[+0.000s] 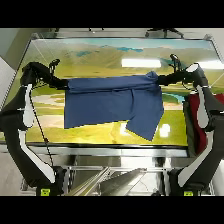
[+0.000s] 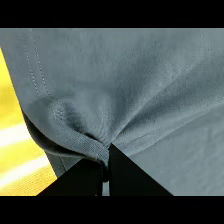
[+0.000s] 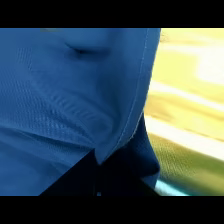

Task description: Fold the shirts.

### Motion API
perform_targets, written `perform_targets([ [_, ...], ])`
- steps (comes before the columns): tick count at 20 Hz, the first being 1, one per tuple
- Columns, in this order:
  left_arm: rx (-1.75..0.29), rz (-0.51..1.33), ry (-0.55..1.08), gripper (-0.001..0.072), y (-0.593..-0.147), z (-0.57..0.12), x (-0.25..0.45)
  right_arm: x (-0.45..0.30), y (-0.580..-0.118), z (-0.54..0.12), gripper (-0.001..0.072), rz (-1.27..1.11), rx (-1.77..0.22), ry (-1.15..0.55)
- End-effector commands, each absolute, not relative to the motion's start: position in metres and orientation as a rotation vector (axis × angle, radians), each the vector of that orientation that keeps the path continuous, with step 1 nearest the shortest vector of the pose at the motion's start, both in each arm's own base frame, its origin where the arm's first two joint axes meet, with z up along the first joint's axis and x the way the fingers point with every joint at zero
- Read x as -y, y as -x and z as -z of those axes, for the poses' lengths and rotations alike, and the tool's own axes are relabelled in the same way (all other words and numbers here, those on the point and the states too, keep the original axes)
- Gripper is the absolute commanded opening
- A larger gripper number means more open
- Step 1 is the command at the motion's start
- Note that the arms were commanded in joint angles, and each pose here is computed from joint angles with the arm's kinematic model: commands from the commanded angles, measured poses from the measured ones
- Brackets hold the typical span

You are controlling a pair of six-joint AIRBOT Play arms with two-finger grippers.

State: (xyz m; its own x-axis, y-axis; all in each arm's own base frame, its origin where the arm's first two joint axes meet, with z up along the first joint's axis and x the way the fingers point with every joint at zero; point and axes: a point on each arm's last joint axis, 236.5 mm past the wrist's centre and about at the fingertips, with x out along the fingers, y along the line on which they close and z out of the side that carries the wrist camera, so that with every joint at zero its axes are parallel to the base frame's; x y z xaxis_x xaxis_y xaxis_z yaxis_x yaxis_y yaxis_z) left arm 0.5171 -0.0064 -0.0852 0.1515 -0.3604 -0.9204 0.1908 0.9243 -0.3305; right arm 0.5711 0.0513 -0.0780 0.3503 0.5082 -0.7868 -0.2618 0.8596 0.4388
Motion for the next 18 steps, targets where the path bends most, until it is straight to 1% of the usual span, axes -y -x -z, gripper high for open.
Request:
perform_targets([
  [1,-1.378,0.382,0.145,0.0016,-0.514,0.092,0.006,-0.062,-0.565,0.087,0.0018,-0.531,-1.135,-0.235],
  [4,-1.388,0.388,0.147,0.002,-0.512,0.091,0.007,-0.07,-0.564,0.087,0.0022,-0.545,-1.141,-0.228],
  [5,-1.405,0.398,0.146,0.0178,-0.507,0.089,0.009,-0.071,-0.563,0.086,0.014,-0.54,-1.146,-0.237],
  [6,-1.413,0.393,0.155,0.057,-0.504,0.083,0.01,-0.071,-0.562,0.081,0.0276,-0.536,-1.146,-0.244],
  [7,-1.419,0.379,0.172,0.0666,-0.503,0.074,0.009,-0.068,-0.561,0.071,0.0276,-0.538,-1.139,-0.238],
  [9,-1.428,0.356,0.208,0.0656,-0.501,0.048,0.004,-0.057,-0.56,0.04,0.0277,-0.51,-1.115,-0.254],
  [11,-1.487,0.353,0.242,0.0656,-0.482,0.029,-0.001,-0.038,-0.548,0.002,0.0275,-0.489,-1.103,-0.26],
  [14,-1.605,0.352,0.295,0.0656,-0.431,0.032,0.0,-0.001,-0.512,-0.021,0.0276,-0.434,-1.194,-0.284],
  [18,-1.724,0.32,0.382,0.0656,-0.344,0.077,0.008,0.016,-0.443,-0.003,0.0267,-0.423,-1.39,-0.414],
])
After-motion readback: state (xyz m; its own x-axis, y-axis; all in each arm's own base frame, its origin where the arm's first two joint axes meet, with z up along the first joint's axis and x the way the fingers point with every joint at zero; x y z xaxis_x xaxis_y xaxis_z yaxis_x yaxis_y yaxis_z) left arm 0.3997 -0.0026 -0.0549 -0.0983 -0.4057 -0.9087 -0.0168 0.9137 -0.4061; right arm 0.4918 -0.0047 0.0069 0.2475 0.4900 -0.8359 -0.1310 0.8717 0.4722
